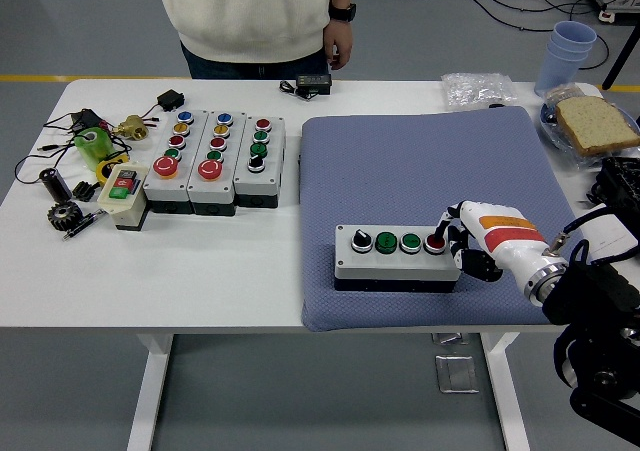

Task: Pick up the button,place it on the desk,press the button,press the button

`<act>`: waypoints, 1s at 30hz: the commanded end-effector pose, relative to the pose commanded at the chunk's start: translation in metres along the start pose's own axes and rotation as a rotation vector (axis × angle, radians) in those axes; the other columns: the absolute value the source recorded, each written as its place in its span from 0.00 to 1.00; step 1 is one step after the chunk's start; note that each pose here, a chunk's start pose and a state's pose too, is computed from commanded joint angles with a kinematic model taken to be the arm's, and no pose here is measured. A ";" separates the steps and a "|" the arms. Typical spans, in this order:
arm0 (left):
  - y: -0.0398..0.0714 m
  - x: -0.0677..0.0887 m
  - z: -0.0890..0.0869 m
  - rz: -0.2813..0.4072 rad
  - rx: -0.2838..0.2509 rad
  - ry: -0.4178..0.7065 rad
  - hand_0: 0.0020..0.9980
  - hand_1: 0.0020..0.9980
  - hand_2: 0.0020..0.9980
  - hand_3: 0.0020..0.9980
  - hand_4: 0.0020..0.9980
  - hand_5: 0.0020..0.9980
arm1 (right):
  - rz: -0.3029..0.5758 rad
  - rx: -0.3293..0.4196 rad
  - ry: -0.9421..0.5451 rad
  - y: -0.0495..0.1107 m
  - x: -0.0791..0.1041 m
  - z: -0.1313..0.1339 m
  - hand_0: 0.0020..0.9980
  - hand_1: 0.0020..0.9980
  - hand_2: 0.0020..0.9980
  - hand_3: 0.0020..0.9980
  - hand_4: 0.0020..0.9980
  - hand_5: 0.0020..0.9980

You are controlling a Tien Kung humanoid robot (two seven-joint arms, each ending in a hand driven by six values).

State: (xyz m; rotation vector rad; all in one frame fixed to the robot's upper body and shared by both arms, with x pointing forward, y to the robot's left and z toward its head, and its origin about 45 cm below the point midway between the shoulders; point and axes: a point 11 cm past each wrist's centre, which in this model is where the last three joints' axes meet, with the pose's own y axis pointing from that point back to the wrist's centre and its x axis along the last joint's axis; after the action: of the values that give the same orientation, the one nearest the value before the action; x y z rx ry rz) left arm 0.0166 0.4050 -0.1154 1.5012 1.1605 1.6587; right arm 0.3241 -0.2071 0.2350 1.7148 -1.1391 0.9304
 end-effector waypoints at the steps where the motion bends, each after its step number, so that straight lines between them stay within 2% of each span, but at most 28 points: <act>1: 0.000 0.000 0.000 0.000 0.000 0.000 0.55 0.42 0.42 0.43 0.26 0.43 | 0.000 0.000 0.000 0.000 0.000 0.000 0.10 0.00 0.21 0.50 0.35 0.00; 22: 0.000 -0.001 0.002 -0.003 -0.004 0.004 0.55 0.42 0.42 0.43 0.26 0.42 | -0.013 0.017 -0.006 0.000 -0.006 -0.007 0.10 0.00 0.21 0.50 0.36 0.00; 30: 0.001 -0.001 0.003 -0.003 -0.005 0.005 0.55 0.42 0.42 0.43 0.26 0.42 | 0.003 0.015 -0.003 -0.001 -0.002 -0.006 0.10 0.00 0.21 0.50 0.36 0.00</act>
State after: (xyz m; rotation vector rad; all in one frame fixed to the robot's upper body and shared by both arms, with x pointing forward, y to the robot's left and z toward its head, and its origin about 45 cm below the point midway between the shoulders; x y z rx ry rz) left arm 0.0195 0.4045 -0.1154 1.4917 1.1601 1.6632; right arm 0.3235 -0.2010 0.2355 1.7277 -1.1396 0.9408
